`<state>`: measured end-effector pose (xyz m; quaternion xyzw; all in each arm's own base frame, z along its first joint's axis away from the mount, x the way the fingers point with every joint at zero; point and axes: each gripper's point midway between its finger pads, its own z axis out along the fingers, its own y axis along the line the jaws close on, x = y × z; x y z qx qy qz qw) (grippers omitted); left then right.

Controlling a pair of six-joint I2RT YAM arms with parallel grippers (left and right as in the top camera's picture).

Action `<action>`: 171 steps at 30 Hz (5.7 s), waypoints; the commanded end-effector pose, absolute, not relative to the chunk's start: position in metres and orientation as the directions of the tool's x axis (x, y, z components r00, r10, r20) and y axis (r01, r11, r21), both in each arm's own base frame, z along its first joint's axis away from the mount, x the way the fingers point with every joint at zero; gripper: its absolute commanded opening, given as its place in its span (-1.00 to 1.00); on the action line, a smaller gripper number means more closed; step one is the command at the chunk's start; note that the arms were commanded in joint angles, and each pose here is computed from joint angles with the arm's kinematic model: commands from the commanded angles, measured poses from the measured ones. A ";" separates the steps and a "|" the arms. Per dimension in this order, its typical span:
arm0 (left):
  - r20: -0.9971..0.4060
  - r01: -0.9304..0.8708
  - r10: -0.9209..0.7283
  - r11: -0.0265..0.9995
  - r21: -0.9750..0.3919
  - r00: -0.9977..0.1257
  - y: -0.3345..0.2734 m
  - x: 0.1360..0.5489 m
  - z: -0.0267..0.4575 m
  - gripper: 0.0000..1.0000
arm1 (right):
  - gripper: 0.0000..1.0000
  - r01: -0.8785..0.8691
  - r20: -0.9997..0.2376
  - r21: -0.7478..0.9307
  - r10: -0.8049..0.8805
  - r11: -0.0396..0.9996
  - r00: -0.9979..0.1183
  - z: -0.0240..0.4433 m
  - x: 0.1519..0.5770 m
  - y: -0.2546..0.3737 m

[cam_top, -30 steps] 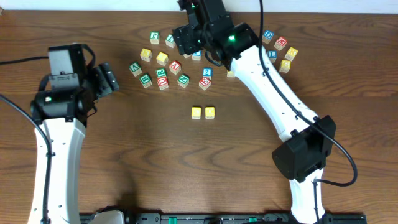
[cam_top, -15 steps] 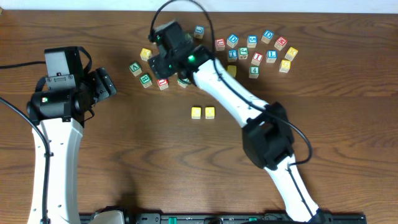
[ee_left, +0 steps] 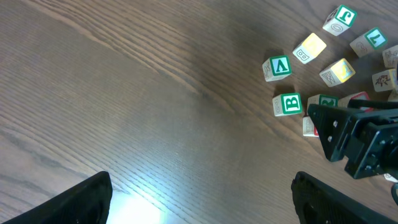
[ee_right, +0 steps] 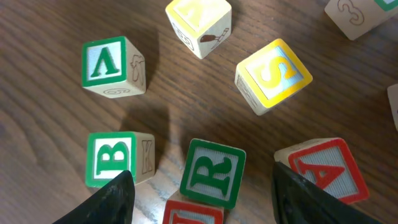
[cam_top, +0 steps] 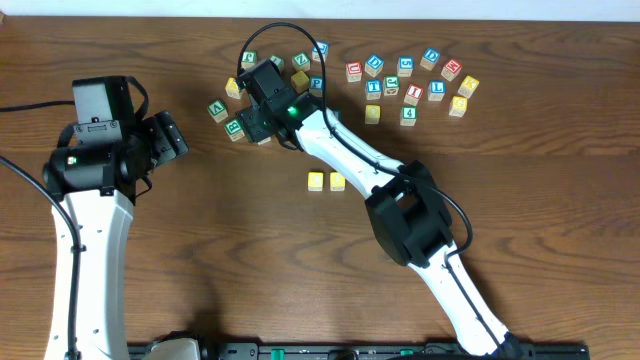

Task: Spell out CORL
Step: 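Lower the right gripper onto the green R block and close, then lift the green R block and carry it toward the O block, then lower the R block onto the table right of the O block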

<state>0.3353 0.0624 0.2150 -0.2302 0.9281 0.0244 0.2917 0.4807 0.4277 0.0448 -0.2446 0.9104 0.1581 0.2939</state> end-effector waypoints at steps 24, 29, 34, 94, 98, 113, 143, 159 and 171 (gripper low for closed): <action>-0.562 -0.449 -0.415 0.890 -0.086 -0.715 0.065 0.334 0.219 0.82 | -0.10 -0.454 -0.641 0.142 -0.268 0.879 -0.719 0.025 0.499 0.427; -0.562 -0.448 -0.415 0.890 -0.086 -0.716 0.065 0.334 0.219 0.82 | -0.21 -0.454 -0.644 0.143 -0.266 0.880 -0.718 0.026 0.500 0.427; -0.562 -0.449 -0.415 0.890 -0.086 -0.715 0.065 0.334 0.219 0.82 | -0.28 -0.453 -0.646 0.141 -0.264 0.880 -0.716 0.027 0.501 0.426; -0.551 -0.450 -0.416 0.889 -0.081 -0.724 0.064 0.331 0.217 0.82 | -0.56 -0.053 -0.139 -0.007 -0.053 0.999 -0.989 0.171 0.372 0.175; -0.550 -0.450 -0.416 0.890 -0.081 -0.724 0.064 0.331 0.217 0.82 | -0.55 -0.016 -0.094 -0.023 -0.018 1.000 -0.995 0.128 0.367 0.173; -0.551 -0.450 -0.416 0.889 -0.081 -0.723 0.064 0.331 0.217 0.82 | -0.53 0.274 -0.082 0.034 0.275 0.961 -0.958 0.030 0.357 0.174; -0.550 -0.453 -0.420 0.888 -0.084 -0.722 0.064 0.331 0.217 0.82 | 0.42 -0.160 -0.206 0.030 -0.150 0.987 -0.967 0.051 0.389 0.183; -0.550 -0.453 -0.420 0.888 -0.084 -0.722 0.064 0.331 0.217 0.82 | 0.42 -0.755 -0.056 0.157 -0.757 0.637 -0.651 0.046 0.327 0.188; -0.550 -0.452 -0.420 0.888 -0.084 -0.722 0.064 0.331 0.217 0.82 | 0.49 -0.763 -0.102 0.116 -0.756 0.636 -0.646 0.029 0.341 0.188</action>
